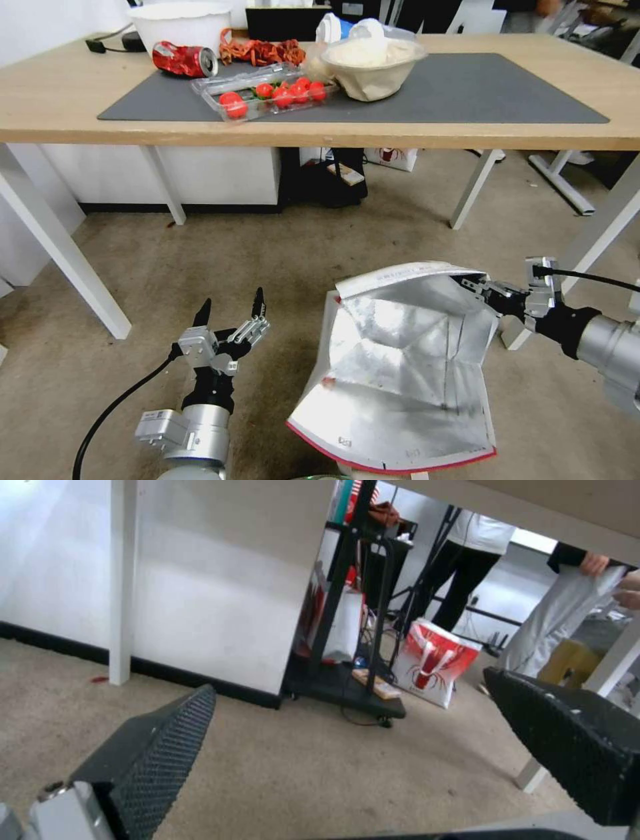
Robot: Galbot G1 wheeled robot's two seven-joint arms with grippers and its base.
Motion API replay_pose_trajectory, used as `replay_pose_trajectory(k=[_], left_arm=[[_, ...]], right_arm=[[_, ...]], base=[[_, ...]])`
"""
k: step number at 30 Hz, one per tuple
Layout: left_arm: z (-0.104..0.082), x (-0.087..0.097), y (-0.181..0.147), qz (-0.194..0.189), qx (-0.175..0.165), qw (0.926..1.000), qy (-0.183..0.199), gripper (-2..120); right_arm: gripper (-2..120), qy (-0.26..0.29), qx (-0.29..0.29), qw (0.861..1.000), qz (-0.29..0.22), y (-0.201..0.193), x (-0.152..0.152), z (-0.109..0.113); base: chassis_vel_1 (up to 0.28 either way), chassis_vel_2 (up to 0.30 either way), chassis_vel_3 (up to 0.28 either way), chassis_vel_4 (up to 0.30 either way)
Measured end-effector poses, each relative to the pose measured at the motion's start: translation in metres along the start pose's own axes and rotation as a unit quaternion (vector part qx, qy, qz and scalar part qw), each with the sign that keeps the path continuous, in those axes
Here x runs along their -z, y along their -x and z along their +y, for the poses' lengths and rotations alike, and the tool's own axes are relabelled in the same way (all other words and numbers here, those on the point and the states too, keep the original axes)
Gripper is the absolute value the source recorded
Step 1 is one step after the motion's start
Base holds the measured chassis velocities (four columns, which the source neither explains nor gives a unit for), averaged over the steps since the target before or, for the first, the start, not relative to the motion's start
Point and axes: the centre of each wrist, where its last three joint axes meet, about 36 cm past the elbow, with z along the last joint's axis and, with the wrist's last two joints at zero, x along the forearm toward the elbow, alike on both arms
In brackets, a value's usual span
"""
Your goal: Pick up the food delivery bag from the floor and place it on the table.
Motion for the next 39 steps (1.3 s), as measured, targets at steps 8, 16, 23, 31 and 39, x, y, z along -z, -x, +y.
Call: replay_pose_trajectory(k=[8, 16, 23, 31, 39], left_arm=[[0.000, 0.002, 0.000, -0.008, 0.007, 0.9999, -0.001, 100], [0.002, 0.007, 0.001, -0.013, 0.026, 0.9996, 0.000, 100], [0.000, 0.007, 0.000, -0.013, 0.027, 0.9995, 0.000, 100], [-0.002, 0.010, -0.002, -0.016, 0.031, 0.9994, -0.005, 100], [-0.003, 0.010, -0.003, -0.028, 0.040, 0.9987, -0.018, 100]], right_arm=[[0, 0.000, 0.016, 1.000, 0.010, 0.000, 0.001, 0.010], [0, 0.002, 0.030, 0.999, 0.017, 0.001, -0.002, 0.021], [0, 0.001, 0.034, 0.999, 0.021, 0.001, -0.003, 0.024], [0, 0.001, 0.038, 0.999, 0.024, 0.003, -0.006, 0.024], [0, -0.002, 0.042, 0.999, 0.027, 0.004, -0.007, 0.024]], base=[[0.000, 0.000, 0.000, 0.000], [0.000, 0.000, 0.000, 0.000], [0.000, 0.000, 0.000, 0.000], [0.000, 0.000, 0.000, 0.000], [0.000, 0.000, 0.000, 0.000]])
